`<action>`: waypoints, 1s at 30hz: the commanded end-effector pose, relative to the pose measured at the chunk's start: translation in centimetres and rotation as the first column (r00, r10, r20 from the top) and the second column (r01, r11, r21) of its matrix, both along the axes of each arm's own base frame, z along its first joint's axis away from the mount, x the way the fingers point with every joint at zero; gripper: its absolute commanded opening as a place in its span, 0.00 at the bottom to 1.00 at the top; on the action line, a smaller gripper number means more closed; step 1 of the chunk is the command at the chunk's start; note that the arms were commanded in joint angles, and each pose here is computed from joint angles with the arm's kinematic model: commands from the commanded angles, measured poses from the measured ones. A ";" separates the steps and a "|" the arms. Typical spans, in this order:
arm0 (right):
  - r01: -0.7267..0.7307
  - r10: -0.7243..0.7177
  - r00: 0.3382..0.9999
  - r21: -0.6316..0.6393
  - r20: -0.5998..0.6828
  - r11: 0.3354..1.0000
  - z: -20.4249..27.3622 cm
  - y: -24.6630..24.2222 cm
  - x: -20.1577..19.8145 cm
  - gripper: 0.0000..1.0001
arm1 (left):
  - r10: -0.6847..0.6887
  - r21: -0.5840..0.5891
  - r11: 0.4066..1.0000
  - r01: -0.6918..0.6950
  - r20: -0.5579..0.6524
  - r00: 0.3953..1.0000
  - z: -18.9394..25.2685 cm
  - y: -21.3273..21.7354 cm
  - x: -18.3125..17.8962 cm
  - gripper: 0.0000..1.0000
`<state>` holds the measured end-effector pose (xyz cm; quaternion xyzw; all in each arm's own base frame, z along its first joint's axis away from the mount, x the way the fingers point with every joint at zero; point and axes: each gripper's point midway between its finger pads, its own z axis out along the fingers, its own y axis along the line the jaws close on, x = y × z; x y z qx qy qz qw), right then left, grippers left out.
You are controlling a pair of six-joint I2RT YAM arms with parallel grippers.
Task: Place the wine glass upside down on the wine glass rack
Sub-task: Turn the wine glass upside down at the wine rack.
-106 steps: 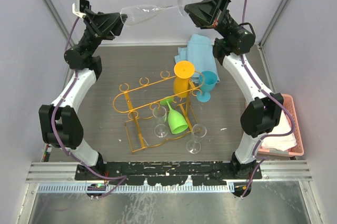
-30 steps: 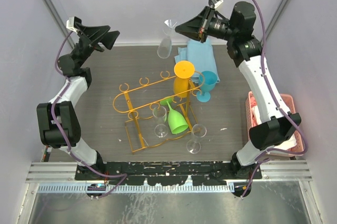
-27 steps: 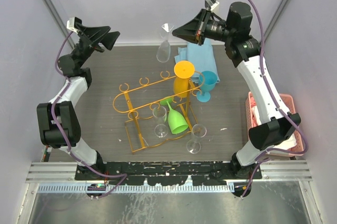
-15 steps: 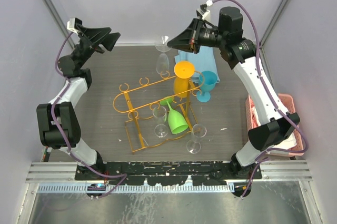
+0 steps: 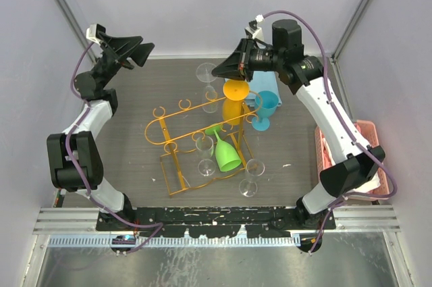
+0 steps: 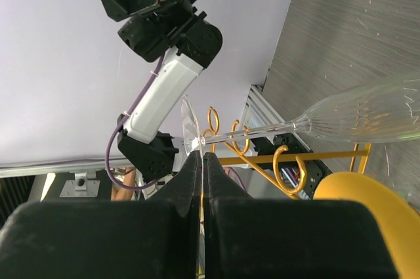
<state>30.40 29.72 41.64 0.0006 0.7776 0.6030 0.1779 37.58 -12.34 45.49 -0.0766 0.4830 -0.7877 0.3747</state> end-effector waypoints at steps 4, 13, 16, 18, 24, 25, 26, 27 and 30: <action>-0.019 0.018 0.998 0.015 0.067 1.000 1.8 -0.5 -2.5 0.01 | 0.002 0.021 1.000 -0.005 0.112 0.994 2.0 -0.3 -2.6 0.65; -0.018 0.018 0.999 0.001 0.050 1.000 1.2 -0.8 -3.2 0.01 | 0.003 0.020 1.000 -0.005 0.109 0.994 1.9 -0.3 -2.6 0.65; -0.020 0.020 0.999 -0.005 0.044 1.000 0.9 -0.8 -3.5 0.00 | 0.003 0.020 1.000 -0.005 0.108 0.994 1.9 -0.3 -2.6 0.65; -0.020 0.020 0.999 -0.009 0.036 1.000 0.6 -0.8 -3.6 0.01 | 0.003 0.019 1.000 -0.005 0.108 0.994 1.9 -0.3 -2.6 0.65; -0.025 0.026 0.999 -0.018 0.020 1.000 -0.2 -0.7 -4.0 0.01 | 0.003 0.018 1.000 -0.005 0.103 0.995 1.8 -0.3 -2.5 0.65; -0.026 0.027 0.999 -0.020 0.017 0.999 -0.3 -0.7 -4.0 0.00 | 0.003 0.018 1.000 -0.005 0.105 0.994 1.8 -0.3 -2.6 0.65; -0.029 0.029 0.999 -0.021 0.013 0.999 -0.4 -0.6 -4.1 0.00 | 0.003 0.018 1.000 -0.005 0.104 0.995 1.8 -0.3 -2.6 0.65; -0.029 0.030 0.999 -0.022 0.013 0.999 -0.5 -0.6 -4.1 0.01 | 0.005 0.016 1.000 -0.007 0.104 0.995 1.8 -0.3 -2.5 0.65; -0.033 0.033 0.999 -0.037 0.008 0.999 -0.8 -0.6 -4.2 0.01 | 0.005 0.016 1.000 -0.007 0.106 0.994 1.9 -0.3 -2.5 0.65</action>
